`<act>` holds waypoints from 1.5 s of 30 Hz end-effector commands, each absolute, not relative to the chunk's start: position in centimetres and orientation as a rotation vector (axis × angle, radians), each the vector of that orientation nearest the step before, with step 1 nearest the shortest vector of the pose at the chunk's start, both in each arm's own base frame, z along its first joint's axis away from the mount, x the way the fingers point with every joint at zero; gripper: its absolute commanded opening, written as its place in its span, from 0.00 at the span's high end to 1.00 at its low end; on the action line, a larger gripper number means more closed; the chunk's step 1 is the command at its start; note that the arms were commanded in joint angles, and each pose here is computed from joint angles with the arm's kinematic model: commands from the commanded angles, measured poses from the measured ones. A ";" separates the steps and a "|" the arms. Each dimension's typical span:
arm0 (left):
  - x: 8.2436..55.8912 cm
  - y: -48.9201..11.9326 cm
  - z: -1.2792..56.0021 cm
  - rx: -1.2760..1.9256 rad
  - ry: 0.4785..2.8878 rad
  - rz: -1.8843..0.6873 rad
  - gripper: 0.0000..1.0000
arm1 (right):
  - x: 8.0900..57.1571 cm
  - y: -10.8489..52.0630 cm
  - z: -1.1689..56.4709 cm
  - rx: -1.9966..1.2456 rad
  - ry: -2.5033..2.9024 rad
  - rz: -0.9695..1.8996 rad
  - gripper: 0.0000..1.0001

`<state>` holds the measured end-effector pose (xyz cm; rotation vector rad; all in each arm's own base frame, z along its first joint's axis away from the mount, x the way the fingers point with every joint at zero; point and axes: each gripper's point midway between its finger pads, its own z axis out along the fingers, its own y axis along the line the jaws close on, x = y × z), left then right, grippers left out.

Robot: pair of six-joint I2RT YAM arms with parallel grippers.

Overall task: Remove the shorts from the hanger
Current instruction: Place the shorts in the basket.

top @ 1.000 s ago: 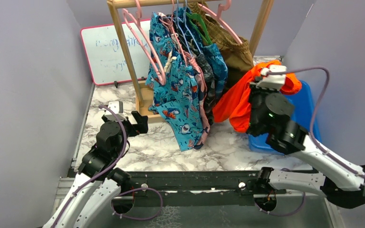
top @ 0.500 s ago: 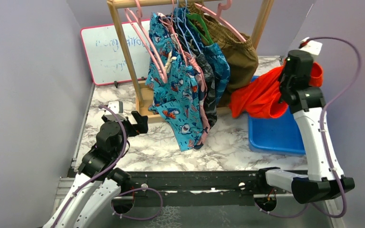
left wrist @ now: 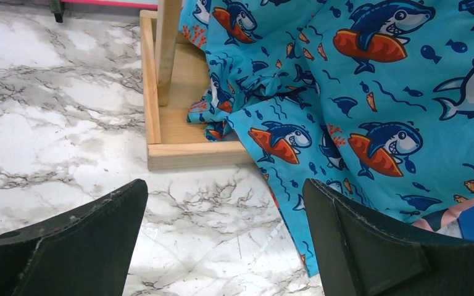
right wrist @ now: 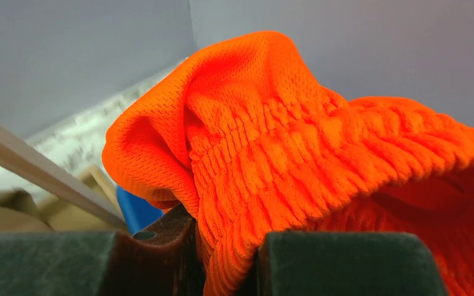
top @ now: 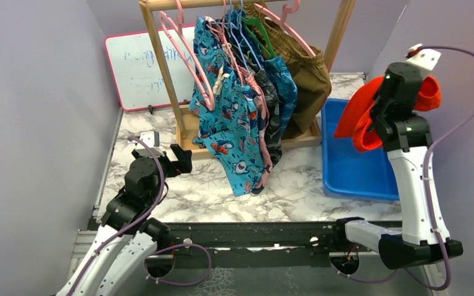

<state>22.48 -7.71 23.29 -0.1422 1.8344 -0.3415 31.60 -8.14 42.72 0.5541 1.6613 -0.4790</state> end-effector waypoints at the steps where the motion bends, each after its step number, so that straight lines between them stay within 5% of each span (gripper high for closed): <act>1: 22.3 -7.8 24.3 -0.138 1.806 -0.365 0.01 | 33.3 -7.2 36.5 0.571 1.778 -0.413 0.98; 12: 22.3 -8.0 24.2 -0.129 1.810 -0.373 0.01 | 35.1 -5.6 20.2 0.638 2.124 -0.145 0.99; 25: 22.2 -7.9 24.4 -0.133 1.803 -0.372 0.01 | 37.5 -12.0 18.9 1.157 1.947 0.043 0.98; 37: 22.3 -7.9 24.1 -0.130 1.813 -0.370 0.01 | 42.3 -12.0 15.2 1.110 2.041 0.113 0.97; 41: 22.4 -8.0 24.0 -0.130 1.817 -0.370 0.01 | 42.5 -10.6 10.2 1.039 2.235 0.150 0.90; 45: 22.4 -8.0 23.9 -0.129 1.823 -0.367 0.01 | 42.4 -9.1 8.2 0.926 2.301 0.169 0.70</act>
